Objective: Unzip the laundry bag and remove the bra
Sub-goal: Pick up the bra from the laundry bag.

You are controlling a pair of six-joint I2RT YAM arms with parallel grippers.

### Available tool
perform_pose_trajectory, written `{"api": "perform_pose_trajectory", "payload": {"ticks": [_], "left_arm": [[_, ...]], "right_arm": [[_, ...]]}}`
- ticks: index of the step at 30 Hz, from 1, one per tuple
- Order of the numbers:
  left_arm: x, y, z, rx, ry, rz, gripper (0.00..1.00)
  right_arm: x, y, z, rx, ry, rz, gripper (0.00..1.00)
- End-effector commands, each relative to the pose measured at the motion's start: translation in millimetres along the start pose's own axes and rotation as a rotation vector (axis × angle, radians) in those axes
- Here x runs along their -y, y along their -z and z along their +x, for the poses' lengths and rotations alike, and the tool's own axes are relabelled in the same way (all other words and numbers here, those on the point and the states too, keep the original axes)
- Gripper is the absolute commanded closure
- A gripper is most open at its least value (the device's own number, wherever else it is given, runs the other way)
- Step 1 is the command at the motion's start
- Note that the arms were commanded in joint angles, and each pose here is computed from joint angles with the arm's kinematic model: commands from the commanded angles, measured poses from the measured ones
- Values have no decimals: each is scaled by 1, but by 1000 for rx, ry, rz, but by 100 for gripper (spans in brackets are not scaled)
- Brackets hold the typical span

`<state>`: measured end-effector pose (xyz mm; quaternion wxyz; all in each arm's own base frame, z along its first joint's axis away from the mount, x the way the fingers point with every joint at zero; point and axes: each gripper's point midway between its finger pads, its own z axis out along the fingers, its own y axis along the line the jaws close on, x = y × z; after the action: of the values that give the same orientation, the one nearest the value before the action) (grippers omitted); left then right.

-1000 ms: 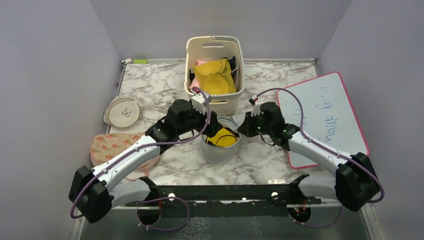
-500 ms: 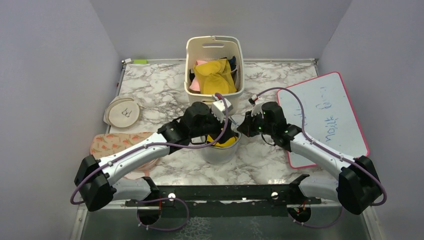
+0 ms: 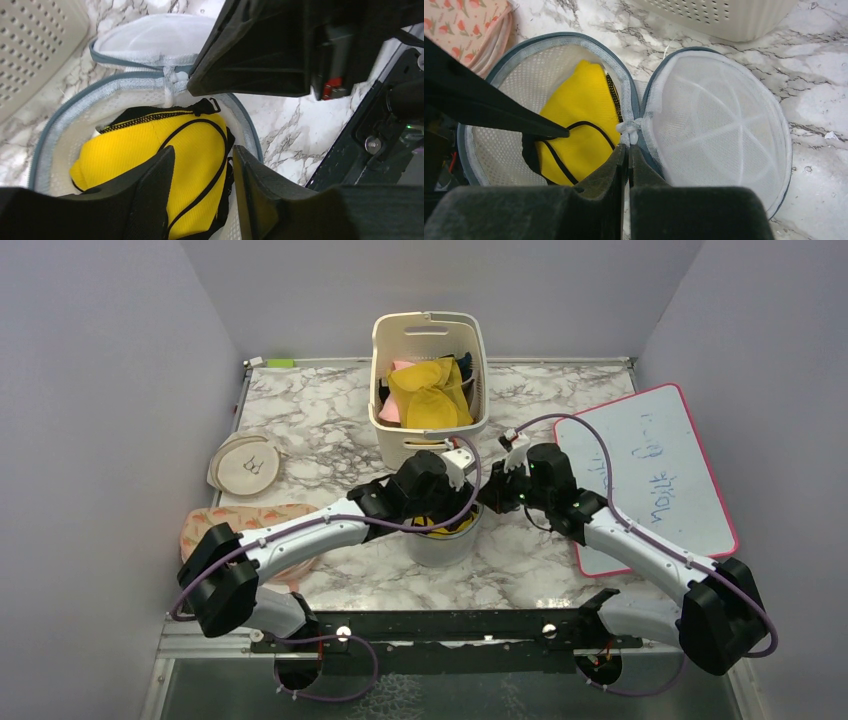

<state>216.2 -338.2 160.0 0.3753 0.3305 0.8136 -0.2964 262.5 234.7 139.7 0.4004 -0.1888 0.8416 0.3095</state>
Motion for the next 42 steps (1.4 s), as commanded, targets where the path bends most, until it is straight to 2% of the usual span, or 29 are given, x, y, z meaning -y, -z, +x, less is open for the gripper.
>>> {"api": "perform_pose_trajectory", "payload": {"ticks": [1,8,20,23,25,37,39,42], "left_arm": [[-1,-10,1,-1,59,-19,57],[12,-28,20,-46,87,23,51],[-3,-50,34,-24,136,-61,57],[-6,-55,36,-24,141,-73,46],[-7,-60,40,-40,140,-78,44],[-16,-74,63,-94,128,-109,41],[-18,-75,64,-91,129,-113,48],[-22,-78,68,-95,127,-133,63]], "right_arm": [[-13,3,-20,55,31,-52,99],[-14,2,-20,52,32,-56,99],[-17,3,-19,38,28,-71,99],[-18,3,-18,41,23,-81,99],[-20,3,-17,39,18,-90,99],[-23,5,-17,39,13,-107,99],[-23,4,-16,33,12,-106,99],[-21,2,-12,19,10,-103,99]]}}
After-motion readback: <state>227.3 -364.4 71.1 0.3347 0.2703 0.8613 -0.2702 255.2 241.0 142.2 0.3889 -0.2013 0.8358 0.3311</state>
